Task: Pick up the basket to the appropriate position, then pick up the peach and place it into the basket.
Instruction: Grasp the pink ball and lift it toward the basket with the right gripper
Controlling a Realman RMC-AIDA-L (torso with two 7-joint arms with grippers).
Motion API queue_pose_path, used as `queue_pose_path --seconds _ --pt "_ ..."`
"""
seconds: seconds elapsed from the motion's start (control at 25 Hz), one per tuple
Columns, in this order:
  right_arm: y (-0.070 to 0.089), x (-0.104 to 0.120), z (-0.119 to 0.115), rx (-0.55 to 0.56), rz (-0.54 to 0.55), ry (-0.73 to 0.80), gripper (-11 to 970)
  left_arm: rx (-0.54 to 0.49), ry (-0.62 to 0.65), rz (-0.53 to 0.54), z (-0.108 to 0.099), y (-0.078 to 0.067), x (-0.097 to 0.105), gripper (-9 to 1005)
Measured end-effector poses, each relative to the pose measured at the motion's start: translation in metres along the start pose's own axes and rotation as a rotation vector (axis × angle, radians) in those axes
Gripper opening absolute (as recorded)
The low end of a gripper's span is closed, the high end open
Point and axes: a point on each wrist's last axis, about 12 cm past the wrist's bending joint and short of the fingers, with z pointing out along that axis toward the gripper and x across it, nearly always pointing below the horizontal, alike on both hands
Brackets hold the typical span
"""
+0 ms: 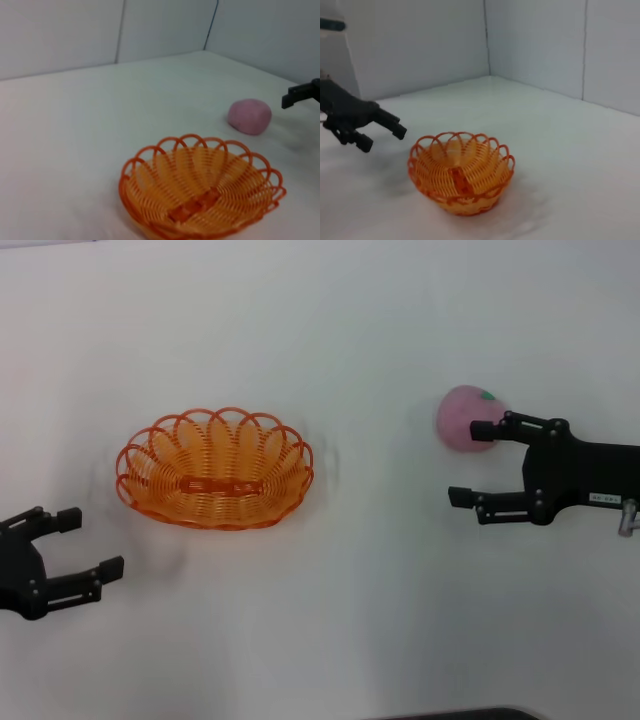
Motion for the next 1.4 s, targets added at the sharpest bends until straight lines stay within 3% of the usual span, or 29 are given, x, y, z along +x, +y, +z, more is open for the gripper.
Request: queue_pose_path --seconds 0.4,0.68,1.4 --pt "-0.014 -0.028 -0.014 -0.035 0.282 0.053 947 -0.018 -0.057 -0.008 -0.004 0.0 -0.003 888" --pt "-0.028 -0.045 -0.005 -0.049 0.497 0.242 946 -0.051 -0.118 -0.004 -0.009 0.002 -0.007 888" --pt "-0.051 -0.074 -0.011 0.078 0.589 0.403 944 -0.043 -0.132 0.025 -0.008 0.001 -0.009 888"
